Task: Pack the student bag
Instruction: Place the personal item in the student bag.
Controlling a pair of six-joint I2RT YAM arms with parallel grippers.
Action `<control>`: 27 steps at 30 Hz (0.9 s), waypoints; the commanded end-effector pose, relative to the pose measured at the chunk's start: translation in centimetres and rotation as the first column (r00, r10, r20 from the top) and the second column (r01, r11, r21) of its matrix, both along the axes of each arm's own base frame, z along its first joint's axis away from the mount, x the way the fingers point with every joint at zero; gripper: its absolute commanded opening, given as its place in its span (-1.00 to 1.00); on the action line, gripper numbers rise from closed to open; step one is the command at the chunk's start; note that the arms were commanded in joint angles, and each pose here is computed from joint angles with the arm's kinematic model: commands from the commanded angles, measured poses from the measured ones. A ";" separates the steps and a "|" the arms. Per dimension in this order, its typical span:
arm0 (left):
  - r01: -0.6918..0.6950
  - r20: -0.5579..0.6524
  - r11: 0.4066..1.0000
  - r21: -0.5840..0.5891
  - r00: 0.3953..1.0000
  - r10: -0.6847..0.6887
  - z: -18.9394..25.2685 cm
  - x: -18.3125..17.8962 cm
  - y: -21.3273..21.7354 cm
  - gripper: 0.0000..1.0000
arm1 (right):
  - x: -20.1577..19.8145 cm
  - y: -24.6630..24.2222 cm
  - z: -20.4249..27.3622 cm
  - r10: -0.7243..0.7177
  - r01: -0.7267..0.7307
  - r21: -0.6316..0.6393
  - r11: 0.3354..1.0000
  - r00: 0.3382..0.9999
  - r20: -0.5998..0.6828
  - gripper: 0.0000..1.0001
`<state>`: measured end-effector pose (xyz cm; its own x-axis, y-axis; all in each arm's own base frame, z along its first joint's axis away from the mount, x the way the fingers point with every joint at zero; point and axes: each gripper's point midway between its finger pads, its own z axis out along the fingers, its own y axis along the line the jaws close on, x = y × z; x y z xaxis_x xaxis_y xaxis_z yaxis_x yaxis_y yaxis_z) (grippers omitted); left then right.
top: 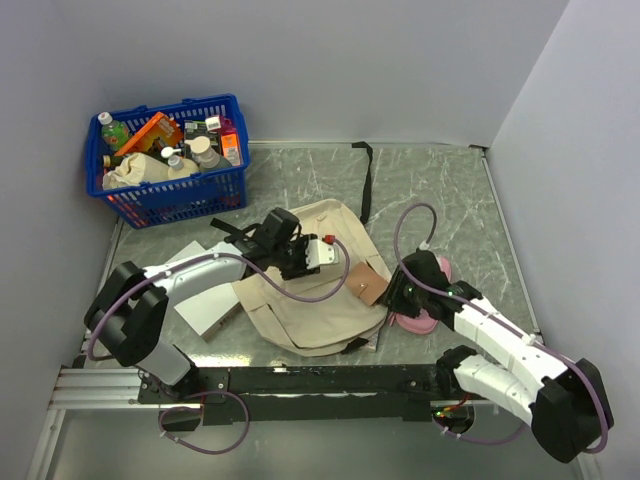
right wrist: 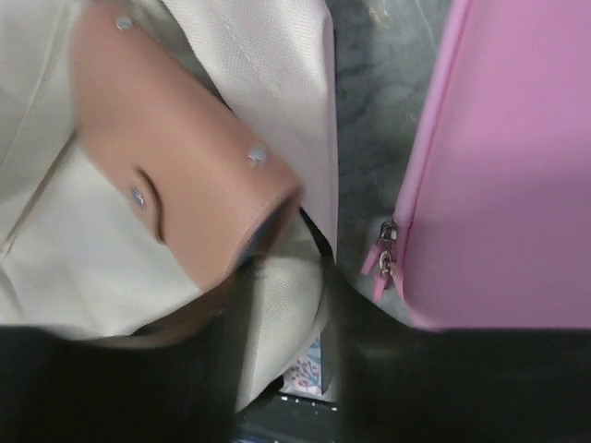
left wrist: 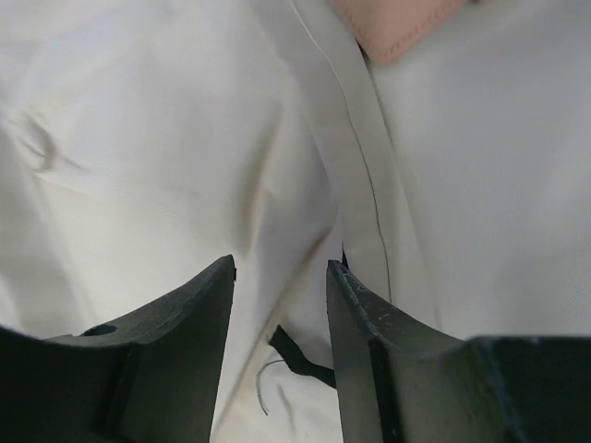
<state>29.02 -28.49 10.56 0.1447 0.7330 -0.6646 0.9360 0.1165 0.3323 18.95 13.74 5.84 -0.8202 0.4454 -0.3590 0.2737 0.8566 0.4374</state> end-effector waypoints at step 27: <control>0.128 -0.015 0.989 0.075 0.992 -0.127 -5.2 -3.5 -1.2 0.20 | 1.5 -0.5 5.2 -0.008 -0.018 0.112 0.994 0.974 0.226 0.75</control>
